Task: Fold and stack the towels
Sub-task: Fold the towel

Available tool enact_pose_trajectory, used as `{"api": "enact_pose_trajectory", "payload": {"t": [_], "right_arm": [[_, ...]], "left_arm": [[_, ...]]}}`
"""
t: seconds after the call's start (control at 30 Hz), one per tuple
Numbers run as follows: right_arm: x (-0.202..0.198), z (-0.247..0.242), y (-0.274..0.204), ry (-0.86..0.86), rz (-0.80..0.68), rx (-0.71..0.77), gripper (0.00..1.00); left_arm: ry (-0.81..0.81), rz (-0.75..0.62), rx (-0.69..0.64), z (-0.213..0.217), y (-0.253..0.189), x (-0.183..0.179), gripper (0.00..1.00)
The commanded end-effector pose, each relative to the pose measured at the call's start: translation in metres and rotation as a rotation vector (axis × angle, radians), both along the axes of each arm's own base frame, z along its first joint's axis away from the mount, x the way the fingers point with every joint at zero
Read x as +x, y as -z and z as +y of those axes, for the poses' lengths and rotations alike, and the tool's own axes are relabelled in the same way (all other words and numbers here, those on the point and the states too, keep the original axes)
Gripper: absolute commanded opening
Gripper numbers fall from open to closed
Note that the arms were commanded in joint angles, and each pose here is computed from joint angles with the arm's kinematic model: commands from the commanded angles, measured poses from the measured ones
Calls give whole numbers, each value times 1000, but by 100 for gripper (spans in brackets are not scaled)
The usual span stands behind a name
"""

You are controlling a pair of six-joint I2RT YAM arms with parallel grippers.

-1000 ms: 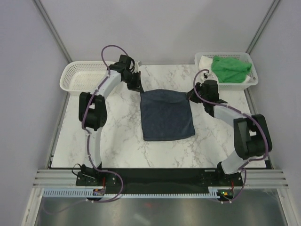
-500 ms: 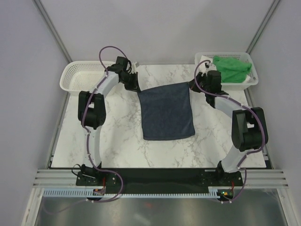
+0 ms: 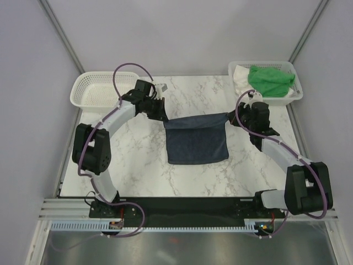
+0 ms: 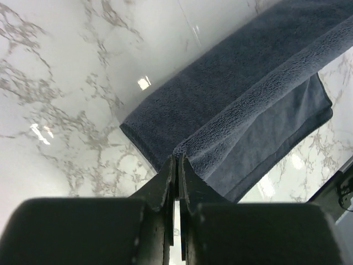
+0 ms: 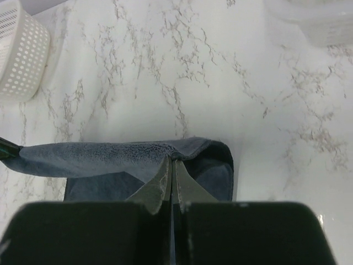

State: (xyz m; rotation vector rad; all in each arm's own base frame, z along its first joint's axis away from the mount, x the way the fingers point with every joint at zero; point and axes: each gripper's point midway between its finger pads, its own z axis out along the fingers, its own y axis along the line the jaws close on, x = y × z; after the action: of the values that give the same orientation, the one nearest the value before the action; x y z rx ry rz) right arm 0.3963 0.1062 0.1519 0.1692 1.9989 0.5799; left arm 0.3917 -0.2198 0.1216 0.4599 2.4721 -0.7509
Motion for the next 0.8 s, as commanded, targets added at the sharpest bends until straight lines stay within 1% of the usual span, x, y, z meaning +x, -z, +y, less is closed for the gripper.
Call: {"api": "enact_pose_trajectory", "payload": {"t": [0.0,0.03,0.07,0.1,0.13,0.17,0.23,0.27,0.3,0.33,0.37,0.47,0.5,0.57,0.63,0.67,0.73,0.77], "right_arm": [[-14,-9,-6,30,-32,-18,0],[-19,-9,-11,34,-45,-6,0],[-26,-11,-3,38,-29,-3,0],[-30,-10,-2,37,-27,1,0],[-35,-11,-6,40,-37,9,0],[-42,-11,3,44,-17,17,0],[-51,-12,3,51,-16,27,0],[-58,-11,10,47,3,44,0],[-62,-9,11,42,5,54,0],[-66,-8,8,35,-3,69,0],[-73,-5,16,20,15,81,0],[-87,-5,26,26,42,98,0],[-91,-5,29,33,58,110,0],[-104,-6,44,40,96,117,0],[-112,-6,52,47,123,133,0],[-117,-7,60,52,142,133,0],[-125,-10,72,77,181,132,0],[-127,-11,74,82,193,135,2]], "left_arm": [[35,-51,-9,-6,-7,-17,7],[42,-63,-13,-7,-13,-23,7],[55,-63,-13,-10,-14,-30,7],[62,-43,-6,-10,-6,-40,7],[26,-87,6,-9,-9,-31,8],[22,-108,3,-10,-13,-34,8],[41,-98,20,-16,-4,-50,10],[47,-120,18,-21,-8,-54,10],[51,-105,27,-20,0,-62,10],[50,-107,30,-20,1,-64,10],[46,-115,25,-21,-1,-67,10],[25,-98,46,-16,12,-80,10],[19,-123,40,-16,8,-80,10],[5,-127,66,-10,16,-87,11],[-4,-153,65,-8,12,-89,14],[-5,-143,75,-5,19,-94,16],[-4,-140,63,-6,19,-99,19],[6,-135,58,-8,20,-103,20]]}}
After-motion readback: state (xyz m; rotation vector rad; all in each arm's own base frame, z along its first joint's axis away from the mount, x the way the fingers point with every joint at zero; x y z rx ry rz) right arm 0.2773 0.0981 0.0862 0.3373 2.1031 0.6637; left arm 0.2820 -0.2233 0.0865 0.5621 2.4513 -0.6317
